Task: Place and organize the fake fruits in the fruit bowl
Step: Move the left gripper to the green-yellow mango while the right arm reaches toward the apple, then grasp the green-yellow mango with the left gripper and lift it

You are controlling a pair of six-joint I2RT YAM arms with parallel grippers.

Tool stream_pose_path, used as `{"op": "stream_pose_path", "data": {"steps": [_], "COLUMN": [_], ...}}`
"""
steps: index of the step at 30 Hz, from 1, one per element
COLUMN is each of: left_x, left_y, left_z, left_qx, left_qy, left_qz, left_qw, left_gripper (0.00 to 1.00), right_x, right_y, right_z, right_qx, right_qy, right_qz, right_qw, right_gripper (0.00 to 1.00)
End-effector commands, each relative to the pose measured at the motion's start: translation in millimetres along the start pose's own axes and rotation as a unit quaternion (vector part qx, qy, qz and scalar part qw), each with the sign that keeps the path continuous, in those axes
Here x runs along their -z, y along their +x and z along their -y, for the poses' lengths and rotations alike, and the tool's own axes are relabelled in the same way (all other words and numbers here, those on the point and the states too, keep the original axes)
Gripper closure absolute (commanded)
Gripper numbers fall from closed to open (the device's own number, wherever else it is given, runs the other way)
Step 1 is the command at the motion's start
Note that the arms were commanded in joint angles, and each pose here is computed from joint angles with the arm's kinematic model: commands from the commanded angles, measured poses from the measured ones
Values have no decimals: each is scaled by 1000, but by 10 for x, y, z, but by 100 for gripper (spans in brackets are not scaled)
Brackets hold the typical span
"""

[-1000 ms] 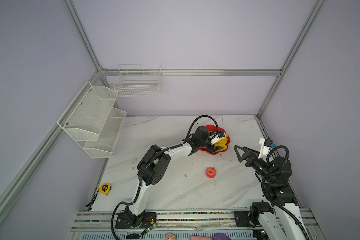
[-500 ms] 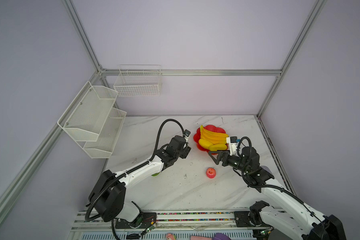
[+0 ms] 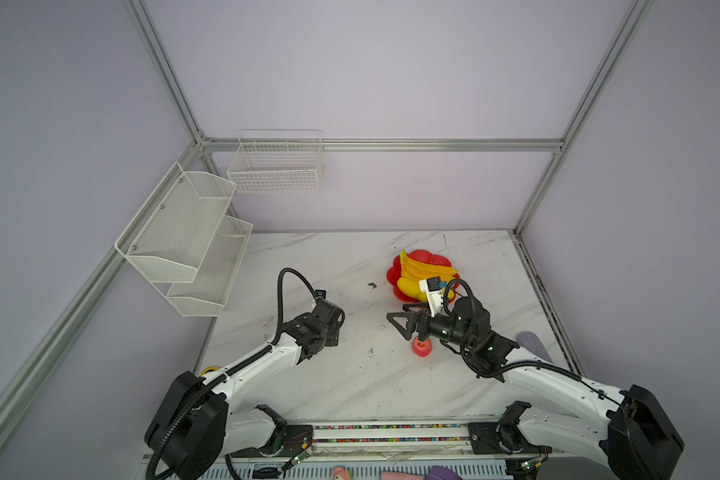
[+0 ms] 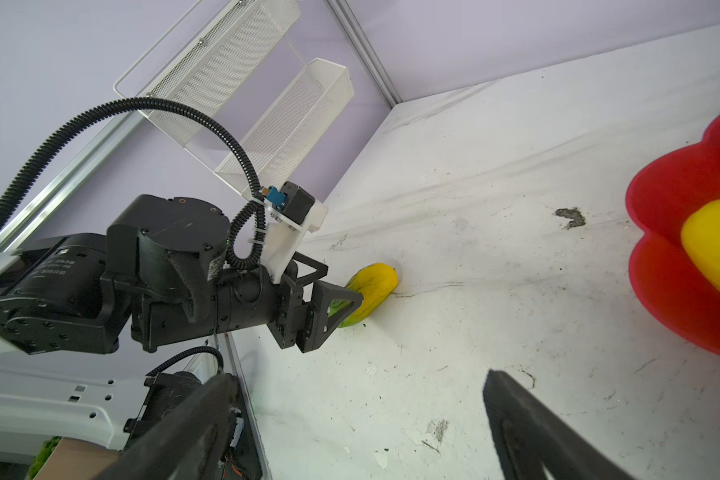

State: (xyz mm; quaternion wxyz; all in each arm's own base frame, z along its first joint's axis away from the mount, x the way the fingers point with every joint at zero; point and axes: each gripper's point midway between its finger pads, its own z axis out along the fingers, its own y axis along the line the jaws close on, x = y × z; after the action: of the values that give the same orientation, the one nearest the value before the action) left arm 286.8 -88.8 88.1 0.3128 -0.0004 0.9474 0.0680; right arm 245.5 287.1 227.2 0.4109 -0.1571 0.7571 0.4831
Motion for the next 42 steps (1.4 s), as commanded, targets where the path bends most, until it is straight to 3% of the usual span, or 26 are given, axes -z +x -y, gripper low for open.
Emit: {"op": "stream_pose_path", "data": {"steps": [1,8,13,17,20,23,28,31,34,39,42], "left_x": [-189,-426,-462,-465,-380,-101,377,606,775,754,641], "left_y": [149,190,128,42,-125,-564,-1347,-1773,-2037,-2382,-2609], "left_z": [-45,53,171,255,370,622,1138,1564,2104,2788,3070], "left_qx": [37,23,8,-9,-28,-81,-162,-214,-314,-452,-488], "left_qy": [4,17,36,44,56,68,103,168,241,273,264], "left_qz": [-43,-79,-77,-68,-40,30,146,213,288,373,407], "left_qw": [998,996,996,997,997,994,970,939,872,763,726], "left_gripper": [17,21,41,65,67,67,69,69,71,70,70], "right_x": [9,-11,-31,-38,28,269,778,948,1040,1123,1102], "right_y": [-101,-63,-72,-147,-340,-641,-968,-984,-952,-949,-963], "right_z": [-84,-41,-43,-23,157,619,1226,1470,1647,1668,1591], "right_qx": [18,21,26,24,6,-37,-64,-54,-47,-34,-21], "right_qy": [-14,-9,-9,4,31,78,146,178,205,216,195], "right_qz": [20,17,15,20,43,82,142,154,168,195,199], "right_qw": [1000,1000,1000,1000,999,993,977,970,963,956,960], "right_gripper": [3,3,3,3,3,3,3,3,3,3,3]}}
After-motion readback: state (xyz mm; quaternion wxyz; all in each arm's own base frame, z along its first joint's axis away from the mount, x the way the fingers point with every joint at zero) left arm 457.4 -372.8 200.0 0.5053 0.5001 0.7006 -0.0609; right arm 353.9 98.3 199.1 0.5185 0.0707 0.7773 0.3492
